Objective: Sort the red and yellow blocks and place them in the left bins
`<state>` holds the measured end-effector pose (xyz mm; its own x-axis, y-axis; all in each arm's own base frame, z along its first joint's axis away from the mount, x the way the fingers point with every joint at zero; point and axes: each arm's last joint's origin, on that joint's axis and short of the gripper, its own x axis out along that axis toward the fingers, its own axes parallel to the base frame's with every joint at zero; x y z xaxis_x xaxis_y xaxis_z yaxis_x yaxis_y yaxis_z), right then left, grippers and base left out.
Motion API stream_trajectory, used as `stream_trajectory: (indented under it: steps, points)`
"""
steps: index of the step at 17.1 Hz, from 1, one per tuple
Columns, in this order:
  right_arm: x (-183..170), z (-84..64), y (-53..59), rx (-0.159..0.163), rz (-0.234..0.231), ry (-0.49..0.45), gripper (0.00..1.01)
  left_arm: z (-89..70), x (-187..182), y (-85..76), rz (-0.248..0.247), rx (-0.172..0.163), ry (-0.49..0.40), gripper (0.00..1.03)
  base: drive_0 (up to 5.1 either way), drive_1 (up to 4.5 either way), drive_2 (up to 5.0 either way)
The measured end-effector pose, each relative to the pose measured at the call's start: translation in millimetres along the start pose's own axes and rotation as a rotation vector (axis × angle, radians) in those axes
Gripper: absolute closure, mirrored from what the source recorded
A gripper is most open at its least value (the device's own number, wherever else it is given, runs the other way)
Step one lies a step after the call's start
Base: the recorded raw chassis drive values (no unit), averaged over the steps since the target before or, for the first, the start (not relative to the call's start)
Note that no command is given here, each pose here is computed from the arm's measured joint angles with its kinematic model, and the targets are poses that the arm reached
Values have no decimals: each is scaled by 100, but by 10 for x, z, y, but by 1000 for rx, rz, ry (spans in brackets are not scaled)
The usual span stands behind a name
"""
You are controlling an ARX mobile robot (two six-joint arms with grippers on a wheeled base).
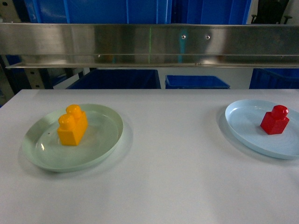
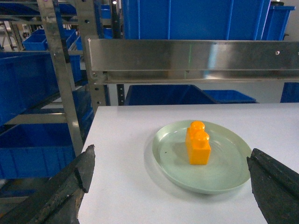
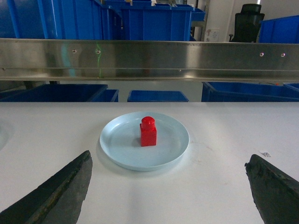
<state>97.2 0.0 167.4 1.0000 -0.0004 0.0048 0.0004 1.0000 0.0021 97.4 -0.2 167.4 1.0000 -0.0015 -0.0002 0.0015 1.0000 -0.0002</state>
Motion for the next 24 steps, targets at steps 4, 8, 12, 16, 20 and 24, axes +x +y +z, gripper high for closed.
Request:
stream_trajectory:
  steps: [4,8,12,16,20,24]
  points:
    - [0,0,0,0,0,0,3,0,0,0,0,0,0,5,0,0,0]
    - [0,0,0,0,0,0,3,0,0,0,0,0,0,5,0,0,0]
    - [0,0,0,0,0,0,3,2,2,-1,-1,0,1,5,0,0,0]
    - [362,518,47,26,39,15,3,644,352,-31,-37,-2,-26,5,0,0,0]
    - [1761,864,160,102,53,240,3,834,1477,-89,-107,-24,277,5,0,0,0]
    - [2334,215,182,72,6,385,3,337,2035,-386,-163,6,406,5,0,0,0]
